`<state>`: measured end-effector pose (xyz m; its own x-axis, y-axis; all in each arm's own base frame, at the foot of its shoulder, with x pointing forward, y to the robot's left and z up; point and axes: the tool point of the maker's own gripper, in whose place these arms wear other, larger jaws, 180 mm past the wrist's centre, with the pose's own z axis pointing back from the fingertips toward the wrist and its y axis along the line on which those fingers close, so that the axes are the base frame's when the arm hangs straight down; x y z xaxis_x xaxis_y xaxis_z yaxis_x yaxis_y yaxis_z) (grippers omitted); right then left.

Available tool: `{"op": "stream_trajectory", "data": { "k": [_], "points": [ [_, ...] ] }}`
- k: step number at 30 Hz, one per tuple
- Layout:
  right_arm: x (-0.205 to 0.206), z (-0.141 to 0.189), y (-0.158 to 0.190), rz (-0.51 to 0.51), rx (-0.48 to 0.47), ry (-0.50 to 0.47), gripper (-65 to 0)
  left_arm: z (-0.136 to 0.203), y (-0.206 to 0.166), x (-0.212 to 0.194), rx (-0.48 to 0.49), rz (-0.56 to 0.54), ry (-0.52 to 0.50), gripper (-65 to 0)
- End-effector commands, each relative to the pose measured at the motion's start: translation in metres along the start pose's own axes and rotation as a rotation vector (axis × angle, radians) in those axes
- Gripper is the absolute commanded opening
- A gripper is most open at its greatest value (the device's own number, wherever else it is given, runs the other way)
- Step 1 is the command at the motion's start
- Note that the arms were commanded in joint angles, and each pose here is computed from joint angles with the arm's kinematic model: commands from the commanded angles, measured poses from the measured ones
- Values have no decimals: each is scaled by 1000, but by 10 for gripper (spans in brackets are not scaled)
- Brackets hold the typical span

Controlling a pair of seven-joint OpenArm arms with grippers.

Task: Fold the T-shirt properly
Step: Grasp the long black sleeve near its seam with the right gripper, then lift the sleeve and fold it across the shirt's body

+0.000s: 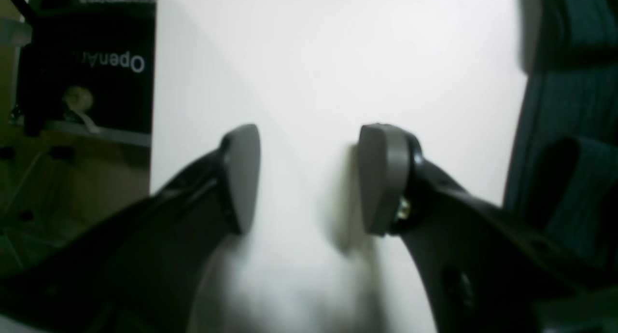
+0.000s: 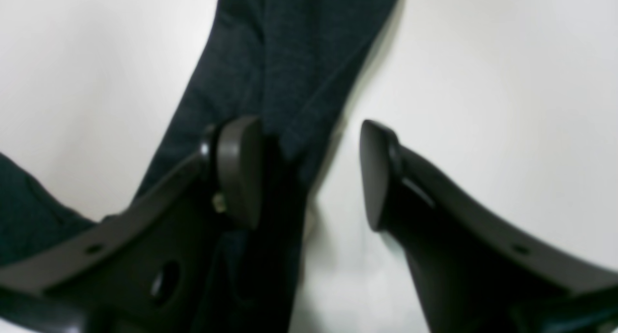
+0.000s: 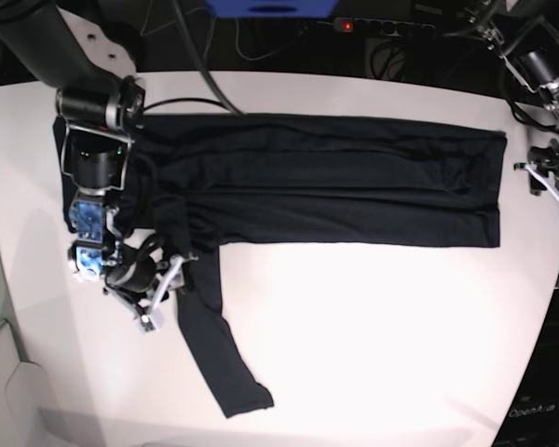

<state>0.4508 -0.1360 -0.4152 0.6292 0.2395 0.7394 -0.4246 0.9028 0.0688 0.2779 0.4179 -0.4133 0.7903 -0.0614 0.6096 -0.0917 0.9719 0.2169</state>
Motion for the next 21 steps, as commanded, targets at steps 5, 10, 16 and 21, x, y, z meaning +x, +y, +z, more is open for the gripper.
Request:
{"op": "stream_trajectory", "data": {
  "k": [5, 10, 16, 21],
  "points": [
    [23, 4, -7, 3, -14, -65, -363, 6, 14, 18, 29, -5, -51, -328],
    [23, 4, -6, 2, -13, -64, -594, 6, 14, 17, 30, -4, -51, -328],
    [22, 3, -4, 2, -10, -59, -650, 6, 14, 18, 30, -4, -53, -328],
    [29, 2, 7, 7, -1, -83, -650, 6, 15, 17, 32, -6, -50, -328]
  ]
}}
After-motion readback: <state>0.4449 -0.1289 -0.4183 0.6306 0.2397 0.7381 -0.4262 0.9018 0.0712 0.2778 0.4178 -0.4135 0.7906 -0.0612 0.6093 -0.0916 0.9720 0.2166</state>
